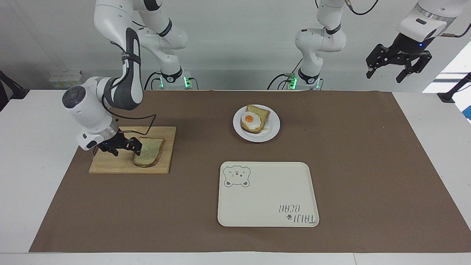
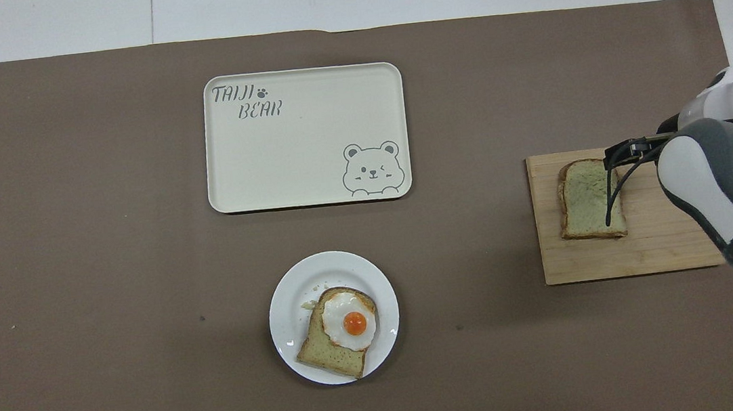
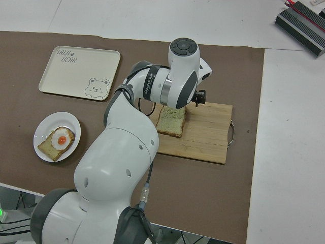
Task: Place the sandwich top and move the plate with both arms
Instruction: 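Reach the right gripper down over the bread slice on the board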
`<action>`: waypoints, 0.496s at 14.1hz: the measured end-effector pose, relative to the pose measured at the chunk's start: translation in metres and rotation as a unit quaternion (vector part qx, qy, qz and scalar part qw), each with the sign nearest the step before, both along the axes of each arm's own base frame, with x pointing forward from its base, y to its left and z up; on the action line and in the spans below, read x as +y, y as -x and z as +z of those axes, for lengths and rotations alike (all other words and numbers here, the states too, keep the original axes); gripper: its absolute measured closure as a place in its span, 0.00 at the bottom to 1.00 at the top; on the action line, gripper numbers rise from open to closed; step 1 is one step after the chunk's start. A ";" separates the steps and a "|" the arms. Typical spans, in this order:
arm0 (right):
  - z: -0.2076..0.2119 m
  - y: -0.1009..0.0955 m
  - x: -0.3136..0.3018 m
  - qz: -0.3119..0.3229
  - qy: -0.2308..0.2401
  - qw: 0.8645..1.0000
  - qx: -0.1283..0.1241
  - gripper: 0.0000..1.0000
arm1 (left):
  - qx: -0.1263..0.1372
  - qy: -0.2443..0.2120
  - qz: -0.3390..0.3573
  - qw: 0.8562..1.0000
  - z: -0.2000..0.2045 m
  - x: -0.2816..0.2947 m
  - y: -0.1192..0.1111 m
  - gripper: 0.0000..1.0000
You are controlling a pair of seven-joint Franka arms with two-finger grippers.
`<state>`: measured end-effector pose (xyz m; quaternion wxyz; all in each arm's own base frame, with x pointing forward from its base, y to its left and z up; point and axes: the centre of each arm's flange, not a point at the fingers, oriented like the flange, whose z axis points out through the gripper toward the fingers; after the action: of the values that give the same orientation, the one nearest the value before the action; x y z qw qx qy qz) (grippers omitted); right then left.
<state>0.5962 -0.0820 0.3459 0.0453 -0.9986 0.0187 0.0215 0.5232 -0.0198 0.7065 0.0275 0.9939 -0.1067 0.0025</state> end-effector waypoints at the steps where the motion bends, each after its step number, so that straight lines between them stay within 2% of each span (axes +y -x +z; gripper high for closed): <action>1: -0.011 0.004 0.001 -0.001 -0.008 1.000 0.007 0.00 | 0.000 0.000 0.000 1.000 0.000 0.000 0.000 0.00; 5: -0.033 0.009 0.001 0.023 -0.019 1.000 0.008 0.00 | 0.000 0.000 0.000 1.000 0.000 0.000 0.000 0.00; 6: -0.033 0.010 0.002 0.023 -0.019 1.000 0.009 0.05 | 0.001 0.000 0.000 1.000 0.000 0.000 0.000 0.00; 7: -0.035 0.011 0.002 0.023 -0.019 0.999 0.011 0.05 | 0.001 0.000 0.000 1.000 0.000 0.000 0.000 0.00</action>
<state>0.5857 -0.0803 0.3113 0.0639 -0.9974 -0.0042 0.0334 0.5231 -0.0198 0.7063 0.0275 0.9939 -0.1064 0.0019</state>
